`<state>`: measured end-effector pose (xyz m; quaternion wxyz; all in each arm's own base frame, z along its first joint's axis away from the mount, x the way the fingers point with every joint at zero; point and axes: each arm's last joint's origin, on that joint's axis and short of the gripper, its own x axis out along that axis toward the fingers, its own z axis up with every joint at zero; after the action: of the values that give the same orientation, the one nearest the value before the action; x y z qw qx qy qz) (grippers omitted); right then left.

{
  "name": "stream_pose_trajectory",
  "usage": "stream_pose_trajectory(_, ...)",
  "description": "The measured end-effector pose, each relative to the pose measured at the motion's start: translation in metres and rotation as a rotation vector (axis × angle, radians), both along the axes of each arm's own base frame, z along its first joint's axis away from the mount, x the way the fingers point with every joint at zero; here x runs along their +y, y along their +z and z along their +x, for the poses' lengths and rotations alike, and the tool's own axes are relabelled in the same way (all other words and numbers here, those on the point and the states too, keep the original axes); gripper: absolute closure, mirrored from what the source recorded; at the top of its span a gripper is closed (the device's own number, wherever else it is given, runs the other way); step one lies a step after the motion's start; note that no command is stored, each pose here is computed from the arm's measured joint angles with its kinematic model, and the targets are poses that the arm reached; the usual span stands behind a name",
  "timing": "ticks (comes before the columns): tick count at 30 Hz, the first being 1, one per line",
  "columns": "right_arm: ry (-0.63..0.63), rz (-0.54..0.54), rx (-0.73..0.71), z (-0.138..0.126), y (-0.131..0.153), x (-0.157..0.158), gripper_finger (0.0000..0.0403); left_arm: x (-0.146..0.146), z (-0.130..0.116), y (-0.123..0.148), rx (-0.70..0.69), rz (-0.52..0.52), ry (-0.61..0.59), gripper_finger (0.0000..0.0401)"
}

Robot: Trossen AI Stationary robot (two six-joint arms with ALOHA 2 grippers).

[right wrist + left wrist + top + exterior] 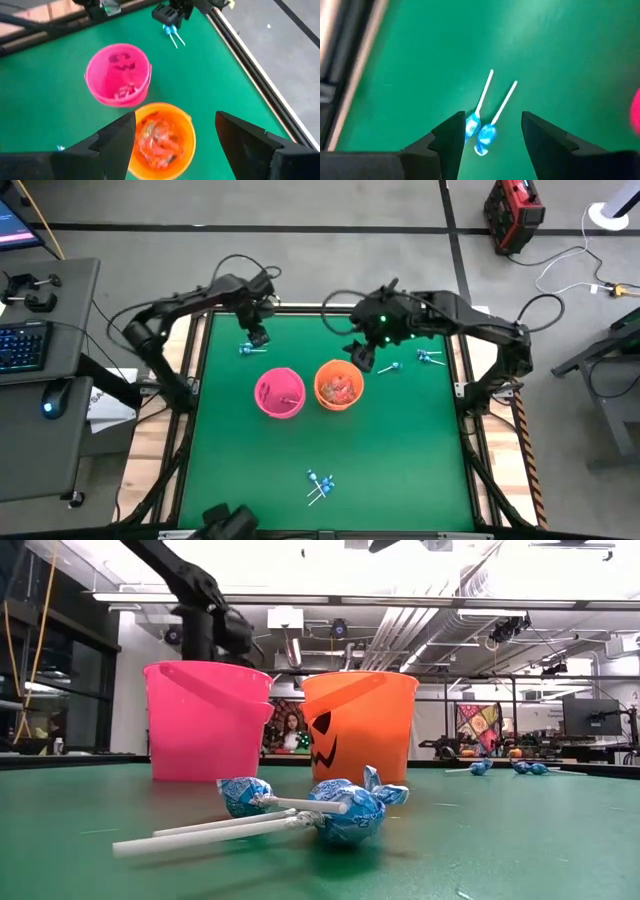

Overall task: Sort candy by brand, put in halloween buckets
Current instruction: Put the blue lollipop into the pink bucket

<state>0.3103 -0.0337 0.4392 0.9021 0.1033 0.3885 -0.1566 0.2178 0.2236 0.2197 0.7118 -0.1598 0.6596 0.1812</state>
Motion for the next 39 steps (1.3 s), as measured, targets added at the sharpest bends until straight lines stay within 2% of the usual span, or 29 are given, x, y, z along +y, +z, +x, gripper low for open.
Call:
stream_pose_trajectory(4,0.008,-0.007,0.048,-0.002,-0.003,0.011,0.0137,0.001,0.005,-0.021,0.150,-0.038,-0.089,0.0217)
stream_pose_trajectory(8,-0.010,-0.058,0.062,-0.003,-0.004,0.018,0.0137,0.002,0.012,-0.041,0.286,-0.021,-0.134,0.0217)
stream_pose_trajectory(18,-0.021,-0.066,0.076,-0.004,-0.005,0.019,0.0137,0.004,0.025,-0.074,0.320,-0.062,-0.141,0.0217)
stream_pose_trajectory(22,-0.027,-0.061,0.081,-0.005,-0.005,0.019,0.0137,0.005,0.024,-0.083,0.395,-0.046,-0.140,0.0220)
stream_pose_trajectory(26,-0.035,-0.055,0.079,-0.005,-0.005,0.019,0.0137,0.006,0.023,-0.086,0.431,-0.025,-0.170,0.0257)
stream_pose_trajectory(32,-0.034,-0.055,0.079,-0.005,-0.005,0.019,0.0137,0.007,0.022,-0.086,0.423,-0.040,-0.176,0.0383)
stream_pose_trajectory(39,-0.017,-0.068,0.084,-0.005,-0.005,0.019,0.0137,0.001,0.022,-0.067,0.329,-0.068,-0.163,0.0398)
